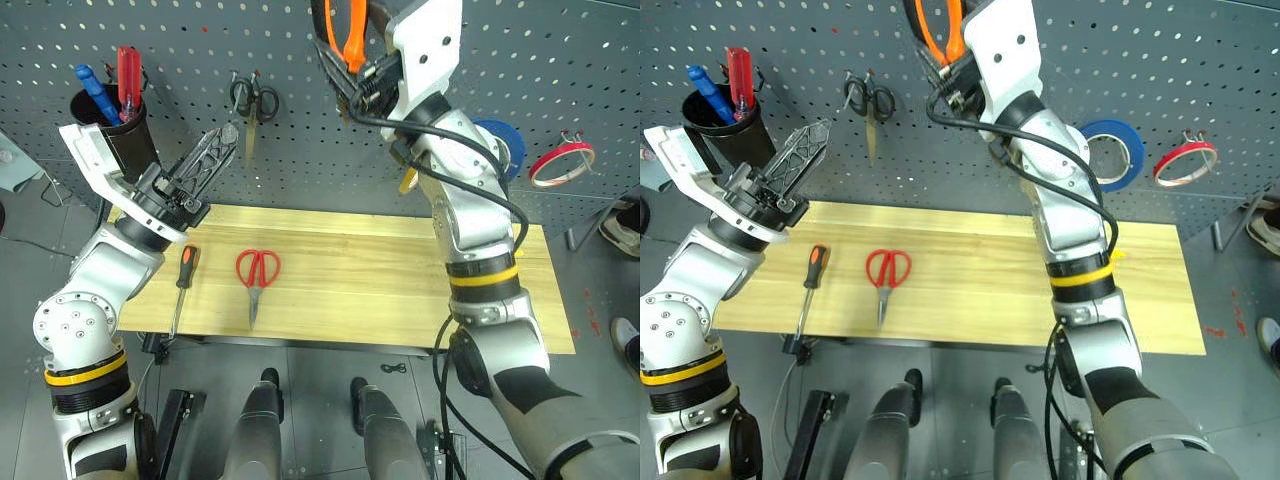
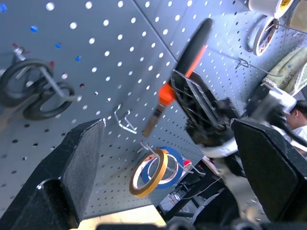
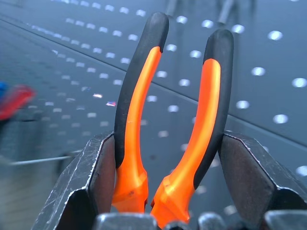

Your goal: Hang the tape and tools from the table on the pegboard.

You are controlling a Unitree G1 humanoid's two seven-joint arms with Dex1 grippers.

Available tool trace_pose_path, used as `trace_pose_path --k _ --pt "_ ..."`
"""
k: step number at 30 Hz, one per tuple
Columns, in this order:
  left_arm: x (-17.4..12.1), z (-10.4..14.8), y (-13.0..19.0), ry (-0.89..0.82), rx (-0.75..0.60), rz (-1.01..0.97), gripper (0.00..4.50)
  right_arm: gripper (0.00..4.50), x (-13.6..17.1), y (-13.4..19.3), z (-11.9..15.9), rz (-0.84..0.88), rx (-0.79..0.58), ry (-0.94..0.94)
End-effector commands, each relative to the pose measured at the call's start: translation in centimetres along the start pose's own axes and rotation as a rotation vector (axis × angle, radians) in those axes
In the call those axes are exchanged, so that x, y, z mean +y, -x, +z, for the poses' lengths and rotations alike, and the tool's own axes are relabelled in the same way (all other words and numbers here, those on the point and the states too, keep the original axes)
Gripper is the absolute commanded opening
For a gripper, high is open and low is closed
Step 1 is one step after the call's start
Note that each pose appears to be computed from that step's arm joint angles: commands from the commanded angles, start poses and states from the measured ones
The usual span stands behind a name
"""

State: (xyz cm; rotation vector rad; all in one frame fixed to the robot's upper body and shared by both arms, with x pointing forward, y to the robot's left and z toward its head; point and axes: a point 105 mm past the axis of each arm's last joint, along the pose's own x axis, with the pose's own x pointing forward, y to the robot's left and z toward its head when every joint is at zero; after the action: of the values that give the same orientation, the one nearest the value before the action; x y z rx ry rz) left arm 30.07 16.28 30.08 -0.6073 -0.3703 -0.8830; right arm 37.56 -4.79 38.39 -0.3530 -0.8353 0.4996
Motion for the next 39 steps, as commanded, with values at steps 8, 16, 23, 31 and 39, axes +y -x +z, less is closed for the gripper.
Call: trace_pose_path --k 8,16,23,31,39 --pt "-1.3 0.6 0.1 -0.051 0.011 -0.024 4.5 2.91 -2.1 -0.7 1.7 -0.137 -0.156 0.058" --pt "-1.5 0.4 -0.2 -0.05 0.024 -0.034 4.5 2.91 -1.7 -0.8 -1.3 -0.181 -0.102 0.036" --pt "-1.7 0.4 -0.2 -0.048 0.031 -0.039 4.5 2.91 -1.0 0.2 -3.7 -0.186 -0.038 0.063" --pt "-1.8 0.2 -0.1 -0.048 0.045 -0.041 4.5 4.45 -0.9 1.4 -4.4 -0.176 -0.008 0.039" --pt "-0.3 -1.8 2.0 -0.101 0.153 0.069 4.5 4.45 -0.3 5.4 -5.4 0.013 0.147 -0.071"
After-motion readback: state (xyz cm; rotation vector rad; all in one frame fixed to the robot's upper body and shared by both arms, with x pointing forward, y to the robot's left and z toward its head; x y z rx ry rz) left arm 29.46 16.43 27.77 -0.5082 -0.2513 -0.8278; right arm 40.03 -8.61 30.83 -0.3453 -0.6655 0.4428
